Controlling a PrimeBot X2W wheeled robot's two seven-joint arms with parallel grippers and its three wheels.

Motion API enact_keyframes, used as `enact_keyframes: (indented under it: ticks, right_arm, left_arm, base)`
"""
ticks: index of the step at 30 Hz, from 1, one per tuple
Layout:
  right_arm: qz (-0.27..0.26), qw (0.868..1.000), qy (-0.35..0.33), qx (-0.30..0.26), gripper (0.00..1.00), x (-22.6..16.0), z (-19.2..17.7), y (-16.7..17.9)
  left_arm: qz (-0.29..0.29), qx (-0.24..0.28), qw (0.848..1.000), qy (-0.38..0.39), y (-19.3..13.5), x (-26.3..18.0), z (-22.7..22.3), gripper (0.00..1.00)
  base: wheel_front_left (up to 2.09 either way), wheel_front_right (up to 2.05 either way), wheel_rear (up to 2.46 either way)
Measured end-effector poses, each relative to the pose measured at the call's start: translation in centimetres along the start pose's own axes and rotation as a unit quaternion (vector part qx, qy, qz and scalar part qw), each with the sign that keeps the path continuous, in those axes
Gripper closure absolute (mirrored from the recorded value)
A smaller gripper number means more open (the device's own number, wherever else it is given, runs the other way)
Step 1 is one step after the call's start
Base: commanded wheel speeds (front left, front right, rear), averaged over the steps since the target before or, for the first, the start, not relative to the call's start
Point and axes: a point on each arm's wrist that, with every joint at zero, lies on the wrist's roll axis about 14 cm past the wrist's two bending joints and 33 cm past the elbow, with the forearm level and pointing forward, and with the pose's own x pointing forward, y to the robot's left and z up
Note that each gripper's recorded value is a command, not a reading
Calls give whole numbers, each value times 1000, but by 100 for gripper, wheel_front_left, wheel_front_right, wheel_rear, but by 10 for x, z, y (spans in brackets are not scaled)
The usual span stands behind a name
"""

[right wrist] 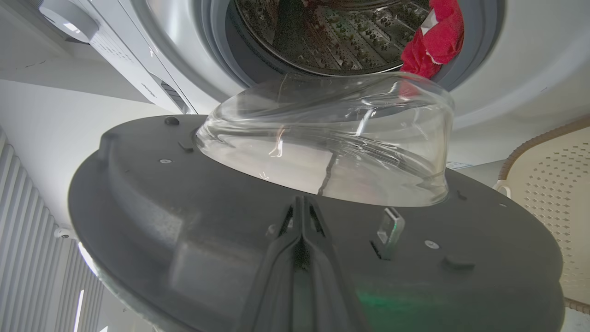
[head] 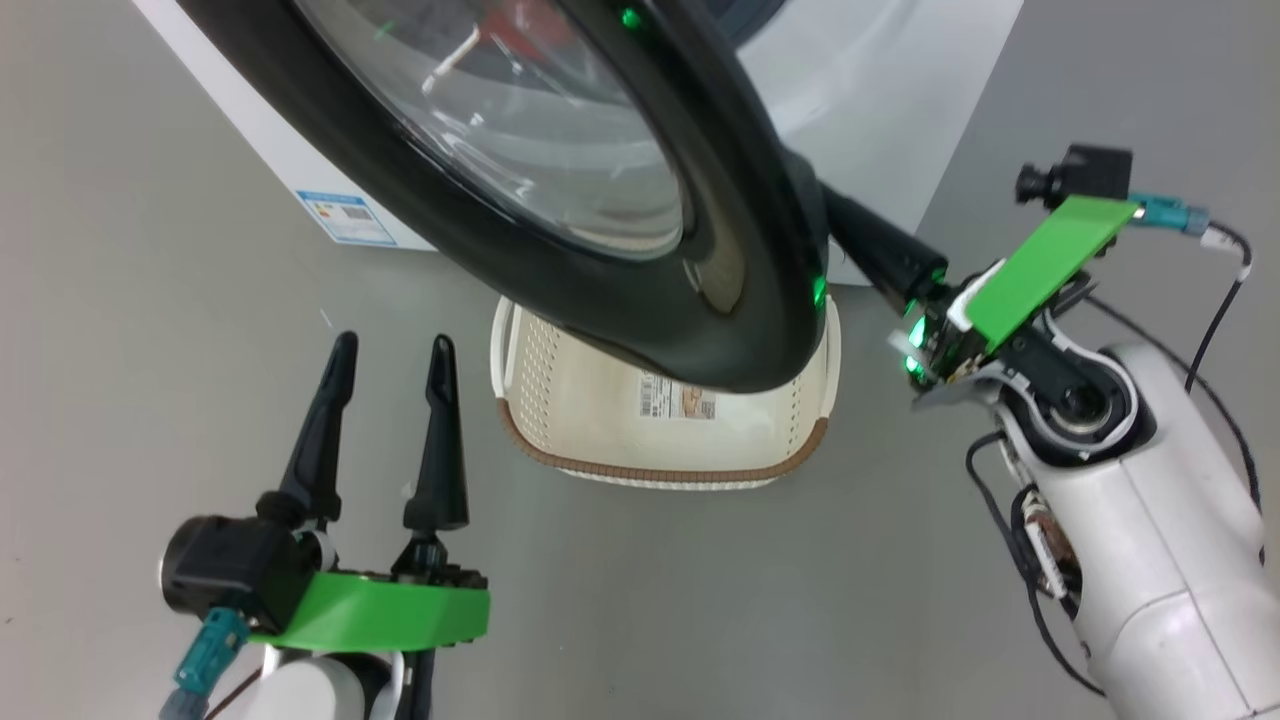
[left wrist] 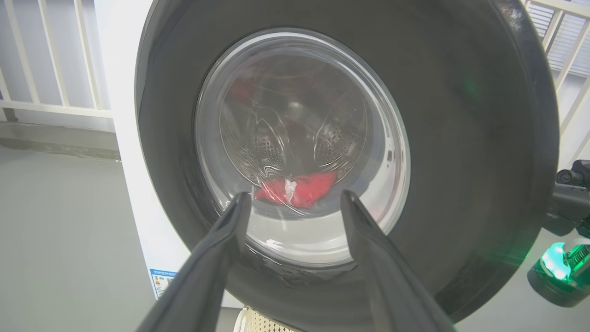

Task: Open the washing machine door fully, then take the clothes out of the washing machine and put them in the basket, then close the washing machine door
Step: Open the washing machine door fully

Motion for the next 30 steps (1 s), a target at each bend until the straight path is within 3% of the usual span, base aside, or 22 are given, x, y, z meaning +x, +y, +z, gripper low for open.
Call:
enact_keyframes:
  ticks: [30]
  right_arm:
    - [2,997,73,35,100,-26,-111,17]
  left_arm:
    - [60,4,997,-42,39,-66,48,0]
  base:
    - [0,0,0]
